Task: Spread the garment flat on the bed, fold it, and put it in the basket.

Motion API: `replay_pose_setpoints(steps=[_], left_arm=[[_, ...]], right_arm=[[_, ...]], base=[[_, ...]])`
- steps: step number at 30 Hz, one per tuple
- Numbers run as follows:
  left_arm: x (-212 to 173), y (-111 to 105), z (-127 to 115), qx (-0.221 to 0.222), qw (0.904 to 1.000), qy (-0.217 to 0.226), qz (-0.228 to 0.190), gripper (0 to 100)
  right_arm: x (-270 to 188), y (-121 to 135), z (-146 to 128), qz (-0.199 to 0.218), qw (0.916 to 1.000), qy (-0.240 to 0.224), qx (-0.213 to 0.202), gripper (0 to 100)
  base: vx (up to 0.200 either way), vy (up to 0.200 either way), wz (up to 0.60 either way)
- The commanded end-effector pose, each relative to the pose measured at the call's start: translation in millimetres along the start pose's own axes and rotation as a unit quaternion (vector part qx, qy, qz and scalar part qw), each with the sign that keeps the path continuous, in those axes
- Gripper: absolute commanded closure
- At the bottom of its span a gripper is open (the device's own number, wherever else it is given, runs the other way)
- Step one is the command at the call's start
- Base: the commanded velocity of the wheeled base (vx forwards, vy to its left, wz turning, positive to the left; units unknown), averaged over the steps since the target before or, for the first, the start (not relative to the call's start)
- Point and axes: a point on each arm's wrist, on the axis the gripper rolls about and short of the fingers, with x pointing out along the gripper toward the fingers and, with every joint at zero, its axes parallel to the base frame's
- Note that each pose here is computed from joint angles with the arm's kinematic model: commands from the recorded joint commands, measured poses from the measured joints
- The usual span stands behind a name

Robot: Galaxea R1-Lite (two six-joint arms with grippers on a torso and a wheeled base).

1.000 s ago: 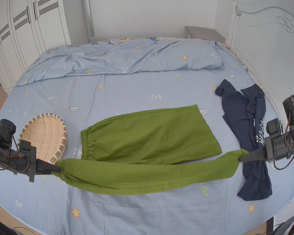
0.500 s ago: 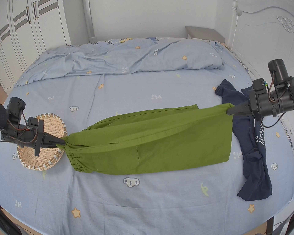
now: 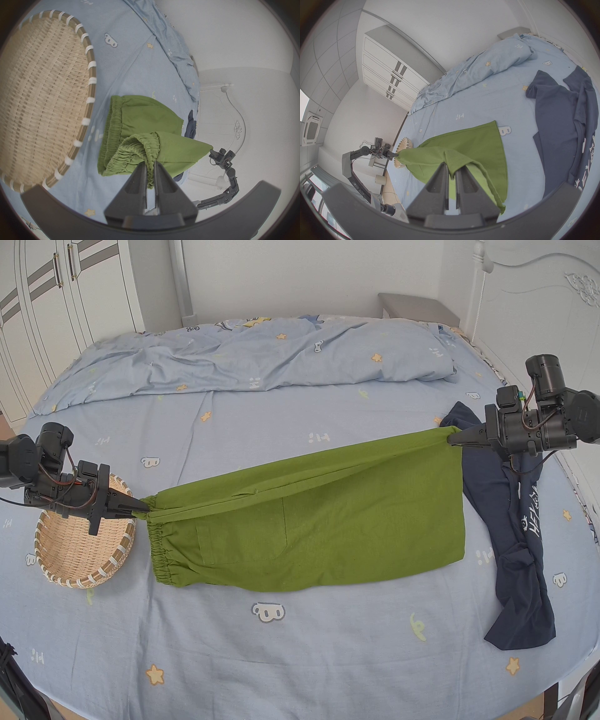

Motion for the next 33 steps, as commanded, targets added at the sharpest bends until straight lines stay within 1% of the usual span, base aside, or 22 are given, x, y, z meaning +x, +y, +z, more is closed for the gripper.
replay_pose_setpoints(steps=[1, 4, 12, 19, 23, 28, 33], left_arm=[[10, 9, 16, -0.005, 1.0000, 0.000, 0.002, 100], [12, 9, 20, -0.007, 1.0000, -0.004, 0.000, 100], [22, 19, 32, -0.008, 1.0000, -0.003, 0.001, 100], [28, 24, 41, -0.007, 1.0000, -0.004, 0.001, 100], [35, 29, 46, -0.007, 1.0000, -0.002, 0.000, 100], [43, 29, 50, -0.005, 1.0000, 0.003, -0.002, 100], [47, 31, 52, -0.005, 1.0000, 0.005, -0.002, 100]], right_arm=[[15, -13, 3, -0.001, 1.0000, -0.005, -0.001, 100], [21, -17, 6, 0.001, 0.9998, -0.015, -0.009, 100], [46, -32, 10, 0.006, 0.9993, -0.029, -0.021, 100], [65, -44, 11, 0.007, 0.9993, -0.029, -0.022, 100], [77, -55, 10, -0.003, 0.9993, -0.033, -0.020, 100], [88, -64, 5, -0.008, 0.9996, -0.023, -0.013, 100], [94, -69, 3, -0.008, 0.9996, -0.025, -0.014, 100]], base=[[0.000, 0.000, 0.00], [0.000, 0.000, 0.00], [0.000, 0.000, 0.00], [0.000, 0.000, 0.00], [0.000, 0.000, 0.00], [0.000, 0.000, 0.00], [0.000, 0.000, 0.00]])
